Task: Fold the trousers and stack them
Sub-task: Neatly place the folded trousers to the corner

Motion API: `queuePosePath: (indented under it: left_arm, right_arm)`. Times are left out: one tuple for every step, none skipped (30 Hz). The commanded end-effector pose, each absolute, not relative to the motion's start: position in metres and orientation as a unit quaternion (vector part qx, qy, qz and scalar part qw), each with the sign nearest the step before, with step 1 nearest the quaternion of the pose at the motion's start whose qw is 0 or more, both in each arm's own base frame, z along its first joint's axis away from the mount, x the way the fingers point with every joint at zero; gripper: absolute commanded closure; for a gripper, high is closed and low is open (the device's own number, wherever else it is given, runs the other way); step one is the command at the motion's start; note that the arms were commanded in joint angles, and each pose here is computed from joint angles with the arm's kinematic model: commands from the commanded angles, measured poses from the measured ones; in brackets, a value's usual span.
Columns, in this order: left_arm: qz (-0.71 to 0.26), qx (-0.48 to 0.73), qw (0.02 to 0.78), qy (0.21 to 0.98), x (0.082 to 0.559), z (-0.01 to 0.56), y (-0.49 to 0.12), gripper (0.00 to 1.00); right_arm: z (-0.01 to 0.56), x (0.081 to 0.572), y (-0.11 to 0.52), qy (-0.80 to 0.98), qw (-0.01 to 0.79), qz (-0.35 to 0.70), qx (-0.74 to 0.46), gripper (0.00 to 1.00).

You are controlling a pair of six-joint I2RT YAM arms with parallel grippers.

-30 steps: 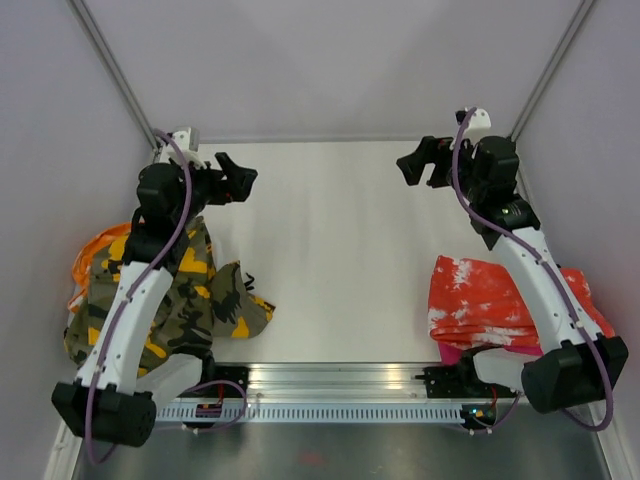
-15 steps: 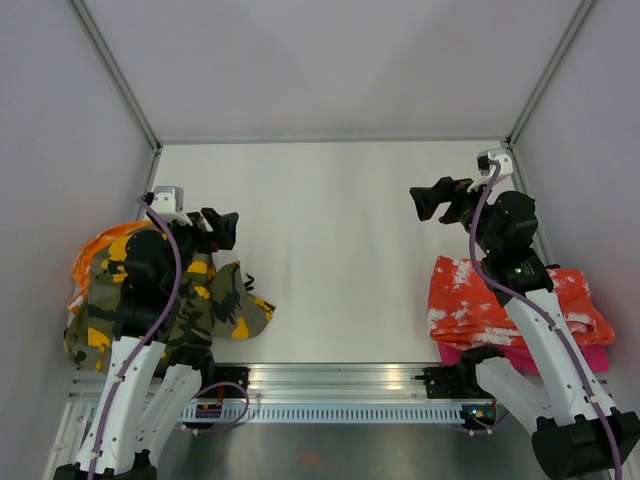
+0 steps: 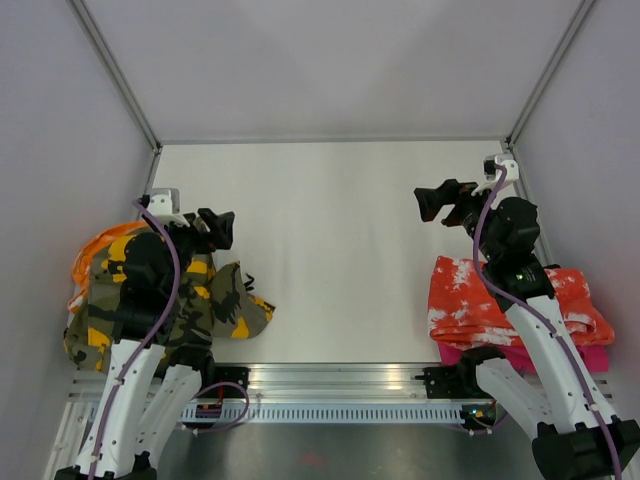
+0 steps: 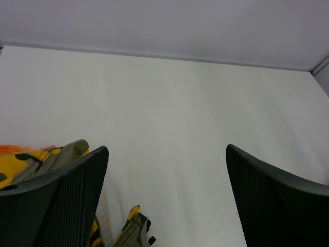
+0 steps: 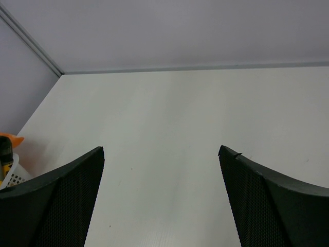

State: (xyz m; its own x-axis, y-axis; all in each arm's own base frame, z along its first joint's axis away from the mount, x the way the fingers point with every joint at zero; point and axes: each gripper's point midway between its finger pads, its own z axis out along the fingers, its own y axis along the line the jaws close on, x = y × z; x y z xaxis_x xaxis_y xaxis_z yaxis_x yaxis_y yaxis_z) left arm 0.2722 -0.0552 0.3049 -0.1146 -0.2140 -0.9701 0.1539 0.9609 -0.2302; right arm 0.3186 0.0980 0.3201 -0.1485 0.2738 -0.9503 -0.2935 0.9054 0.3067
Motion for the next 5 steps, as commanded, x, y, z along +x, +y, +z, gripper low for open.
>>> queuePosePath:
  left_arm:
    - [-0.141, -0.031, 0.670, 0.728, 0.2718, 0.3074, -0.0539, 0.00]
    - [-0.142, -0.031, 0.669, 0.729, 0.2720, 0.3066, -0.0543, 0.00]
    - [-0.143, -0.030, 0.669, 0.728, 0.2722, 0.3073, -0.0549, 0.00]
    - [-0.143, -0.029, 0.666, 0.732, 0.2735, 0.3050, -0.0553, 0.00]
    - [-0.144, -0.029, 0.666, 0.731, 0.2736, 0.3060, -0.0556, 0.00]
  right_arm:
    - [0.3251, 0.3217, 0.0960, 0.720, 0.659, 0.219, 0.006, 0.02]
    - [0.3245, 0.3213, 0.0961, 0.720, 0.658, 0.220, 0.007, 0.02]
    - [0.3217, 0.3217, 0.0967, 0.723, 0.654, 0.221, 0.007, 0.02]
    - [0.3219, 0.3214, 0.0959, 0.722, 0.655, 0.220, 0.009, 0.02]
    - [0.3209, 0.3214, 0.0951, 0.723, 0.655, 0.219, 0.011, 0.02]
